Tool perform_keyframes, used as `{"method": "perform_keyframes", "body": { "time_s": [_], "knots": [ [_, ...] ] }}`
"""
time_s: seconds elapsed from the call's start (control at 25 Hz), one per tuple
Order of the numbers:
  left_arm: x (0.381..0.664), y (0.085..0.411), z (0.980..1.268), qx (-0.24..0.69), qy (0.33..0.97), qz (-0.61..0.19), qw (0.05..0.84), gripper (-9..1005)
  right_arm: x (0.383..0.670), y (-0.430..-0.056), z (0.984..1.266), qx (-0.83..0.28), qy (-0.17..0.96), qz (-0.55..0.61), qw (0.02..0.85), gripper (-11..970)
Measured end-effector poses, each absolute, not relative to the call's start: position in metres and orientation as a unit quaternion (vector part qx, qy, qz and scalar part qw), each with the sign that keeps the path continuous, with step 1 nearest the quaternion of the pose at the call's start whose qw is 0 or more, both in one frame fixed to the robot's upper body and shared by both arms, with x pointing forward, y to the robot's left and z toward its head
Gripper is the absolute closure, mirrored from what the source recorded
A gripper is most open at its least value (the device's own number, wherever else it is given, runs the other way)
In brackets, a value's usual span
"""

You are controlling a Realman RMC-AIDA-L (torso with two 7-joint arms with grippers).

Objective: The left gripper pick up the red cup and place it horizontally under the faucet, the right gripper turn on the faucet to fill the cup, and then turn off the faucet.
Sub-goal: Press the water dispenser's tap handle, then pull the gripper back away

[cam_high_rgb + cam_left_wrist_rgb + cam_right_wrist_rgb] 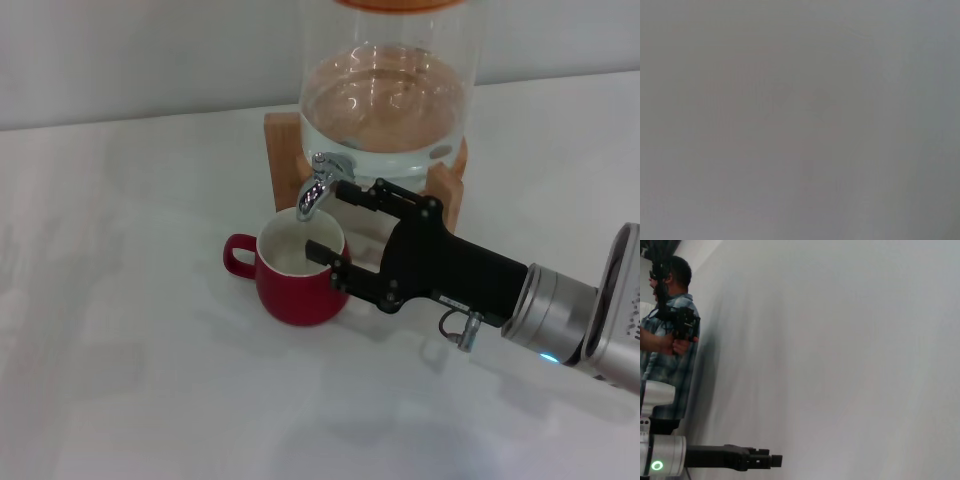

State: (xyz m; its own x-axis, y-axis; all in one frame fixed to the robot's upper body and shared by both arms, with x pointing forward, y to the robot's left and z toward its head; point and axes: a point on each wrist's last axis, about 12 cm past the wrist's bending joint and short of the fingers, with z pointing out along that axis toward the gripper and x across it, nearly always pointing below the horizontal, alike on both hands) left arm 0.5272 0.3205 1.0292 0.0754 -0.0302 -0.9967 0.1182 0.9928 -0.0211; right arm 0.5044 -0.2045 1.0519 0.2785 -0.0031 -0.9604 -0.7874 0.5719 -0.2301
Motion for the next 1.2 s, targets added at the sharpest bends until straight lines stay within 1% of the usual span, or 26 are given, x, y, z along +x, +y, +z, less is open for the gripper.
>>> {"method": "perform_keyframes", "body": {
  "time_s": [1.2],
  "knots": [
    [0.5293,0.3193,1.0304,0.034,0.677,-0.052,0.734,318,0.5053,-0.2133,1.0516,-0.36,0.537,0.26,0.717,281]
  ]
}}
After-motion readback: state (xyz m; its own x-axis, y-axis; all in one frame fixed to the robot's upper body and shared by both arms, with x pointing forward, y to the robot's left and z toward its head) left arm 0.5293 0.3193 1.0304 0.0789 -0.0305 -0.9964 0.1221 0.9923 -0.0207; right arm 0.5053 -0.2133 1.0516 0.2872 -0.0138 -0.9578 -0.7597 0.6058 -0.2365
